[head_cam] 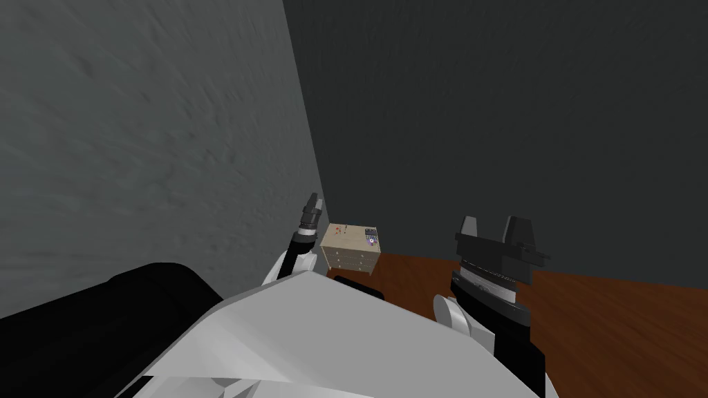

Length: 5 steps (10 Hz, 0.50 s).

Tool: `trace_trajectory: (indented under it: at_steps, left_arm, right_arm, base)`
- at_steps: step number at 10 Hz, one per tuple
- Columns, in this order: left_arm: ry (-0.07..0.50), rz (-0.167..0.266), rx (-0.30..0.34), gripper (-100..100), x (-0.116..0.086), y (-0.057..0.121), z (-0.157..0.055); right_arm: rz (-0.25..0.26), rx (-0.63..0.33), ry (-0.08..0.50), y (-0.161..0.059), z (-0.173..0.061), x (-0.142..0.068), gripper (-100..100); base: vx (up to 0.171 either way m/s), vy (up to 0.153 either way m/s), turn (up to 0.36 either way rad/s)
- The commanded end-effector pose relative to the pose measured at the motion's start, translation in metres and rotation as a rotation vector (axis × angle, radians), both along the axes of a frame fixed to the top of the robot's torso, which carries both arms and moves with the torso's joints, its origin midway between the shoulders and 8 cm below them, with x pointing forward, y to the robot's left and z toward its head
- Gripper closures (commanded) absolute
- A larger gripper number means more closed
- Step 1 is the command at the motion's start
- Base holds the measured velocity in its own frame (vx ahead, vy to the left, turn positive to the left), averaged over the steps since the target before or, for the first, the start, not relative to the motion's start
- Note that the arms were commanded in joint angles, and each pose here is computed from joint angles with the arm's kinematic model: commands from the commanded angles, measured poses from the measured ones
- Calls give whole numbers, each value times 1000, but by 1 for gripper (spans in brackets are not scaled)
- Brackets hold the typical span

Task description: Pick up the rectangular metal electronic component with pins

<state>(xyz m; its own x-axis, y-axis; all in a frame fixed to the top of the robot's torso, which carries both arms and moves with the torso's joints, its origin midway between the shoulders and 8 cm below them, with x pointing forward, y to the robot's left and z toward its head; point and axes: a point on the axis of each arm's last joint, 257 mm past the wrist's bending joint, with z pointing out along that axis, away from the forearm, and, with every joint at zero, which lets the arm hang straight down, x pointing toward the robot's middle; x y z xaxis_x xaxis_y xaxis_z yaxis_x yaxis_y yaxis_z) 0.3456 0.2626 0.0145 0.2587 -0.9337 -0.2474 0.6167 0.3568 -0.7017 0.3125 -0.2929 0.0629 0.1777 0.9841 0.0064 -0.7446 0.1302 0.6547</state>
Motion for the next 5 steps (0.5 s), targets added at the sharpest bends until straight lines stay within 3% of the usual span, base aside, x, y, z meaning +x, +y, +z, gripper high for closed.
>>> trace_trajectory:
  at_steps: [1, 5]
  left_arm:
    - [7, -18, 22, -100, 0, -5, -2]
    - [54, -97, 85, -100, 3, -27, -16]
  right_arm:
    - [0, 0, 0, 0, 0, 0, 0]
    - [0, 0, 0, 0, 0, 0, 0]
  base:
    - [-10, -17, -6]
    - [-33, -75, -26]
